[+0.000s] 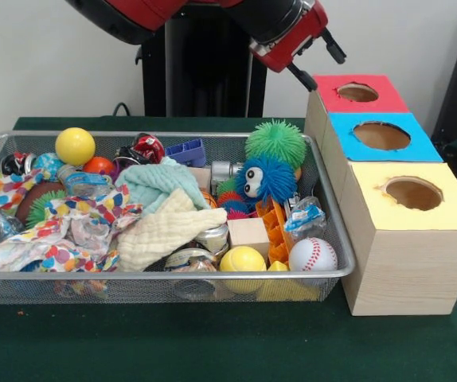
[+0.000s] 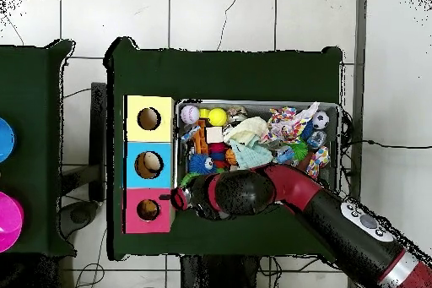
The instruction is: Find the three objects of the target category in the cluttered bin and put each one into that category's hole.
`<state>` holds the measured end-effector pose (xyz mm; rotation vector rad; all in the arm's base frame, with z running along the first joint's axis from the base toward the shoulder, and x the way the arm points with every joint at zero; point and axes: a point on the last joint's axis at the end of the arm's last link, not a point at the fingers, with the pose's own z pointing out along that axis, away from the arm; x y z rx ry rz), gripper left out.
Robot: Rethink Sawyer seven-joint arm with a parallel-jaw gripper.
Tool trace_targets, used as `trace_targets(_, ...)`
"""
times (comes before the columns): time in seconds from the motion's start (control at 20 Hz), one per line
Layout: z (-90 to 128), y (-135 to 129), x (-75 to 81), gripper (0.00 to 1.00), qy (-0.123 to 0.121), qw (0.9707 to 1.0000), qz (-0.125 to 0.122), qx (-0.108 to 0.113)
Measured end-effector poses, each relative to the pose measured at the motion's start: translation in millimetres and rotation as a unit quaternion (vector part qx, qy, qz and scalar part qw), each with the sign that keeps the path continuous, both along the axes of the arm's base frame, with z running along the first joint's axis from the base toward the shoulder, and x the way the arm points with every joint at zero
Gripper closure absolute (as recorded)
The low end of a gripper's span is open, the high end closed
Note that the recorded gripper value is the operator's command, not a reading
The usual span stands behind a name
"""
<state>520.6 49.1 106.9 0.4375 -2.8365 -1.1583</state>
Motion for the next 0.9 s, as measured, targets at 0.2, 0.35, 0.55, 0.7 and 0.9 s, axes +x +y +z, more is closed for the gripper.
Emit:
trace_targets(0.2,-2.3,1.7,-0.5,0.00,-0.009,0.9999,0.009,-0.010)
trace_targets(0.35,-10.3,4.0,-1.1,0.00,-0.026,0.9986,0.027,-0.037)
trace_targets(0.55,-24.3,4.9,-2.3,0.00,-0.071,0.9915,0.054,-0.095)
trace_targets(0.7,-28.0,4.4,-1.5,0.00,-0.092,0.9868,0.060,-0.119)
trace_targets(0.9,-31.2,1.4,3.9,0.00,-0.136,0.9757,0.061,-0.160)
